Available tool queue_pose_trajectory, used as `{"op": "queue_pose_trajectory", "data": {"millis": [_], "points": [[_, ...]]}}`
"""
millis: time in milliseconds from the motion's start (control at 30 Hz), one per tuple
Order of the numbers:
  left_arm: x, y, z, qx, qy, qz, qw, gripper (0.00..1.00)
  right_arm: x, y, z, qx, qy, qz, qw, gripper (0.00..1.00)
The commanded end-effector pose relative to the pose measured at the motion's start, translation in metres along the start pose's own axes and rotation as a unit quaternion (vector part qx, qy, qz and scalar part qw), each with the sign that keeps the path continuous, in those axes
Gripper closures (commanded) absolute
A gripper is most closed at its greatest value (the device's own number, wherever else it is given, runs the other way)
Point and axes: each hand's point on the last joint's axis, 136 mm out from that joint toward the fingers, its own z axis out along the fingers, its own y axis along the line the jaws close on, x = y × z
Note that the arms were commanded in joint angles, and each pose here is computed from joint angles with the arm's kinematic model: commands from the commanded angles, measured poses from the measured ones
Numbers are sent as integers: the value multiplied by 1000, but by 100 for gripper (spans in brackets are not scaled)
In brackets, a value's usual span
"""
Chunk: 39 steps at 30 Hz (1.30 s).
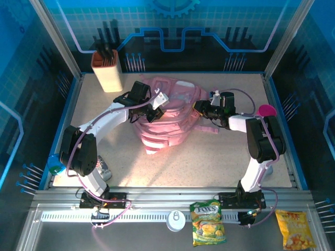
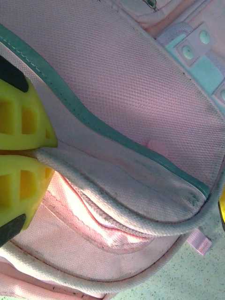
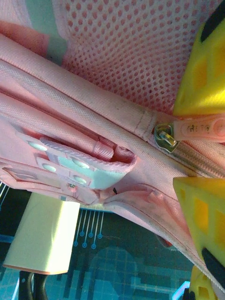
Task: Pack the student bag
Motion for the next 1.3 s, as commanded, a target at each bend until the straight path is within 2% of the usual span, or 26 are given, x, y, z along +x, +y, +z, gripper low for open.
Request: {"op": "queue_pose_trajectory", "data": {"millis": [0,67,167,267,633,800,1167,1267], "points": [[-25,3,-24,-5,-38,3,999,95,-4,3,-8,-8,-8,-5,1000,66],[-24,3,-23,-4,-37,3,999,95,-4,4,-8,-13,-9,-7,1000,67],[-25,3,-23,-5,-38,4,999,95,-4,7,-9,-17,-12,-9,1000,62],[-24,4,-23,-6,-37,3,999,96,-3,7,-9,-17,-11,-9,1000,64],[-24,5,-23,-6,-38,1,999,96,-4,5,-8,-6,-8,-10,1000,83],[-24,5,-22,-5,-39,-1,999,96,0,7,-6,3,8,-10,1000,83],[-30,10,-17,-9,-51,-17,999,95,39,45,-5,-39,51,-11,998,83],[-30,11,-15,-10,-53,-22,998,95,62,45,-4,-34,69,-1,997,83]]}}
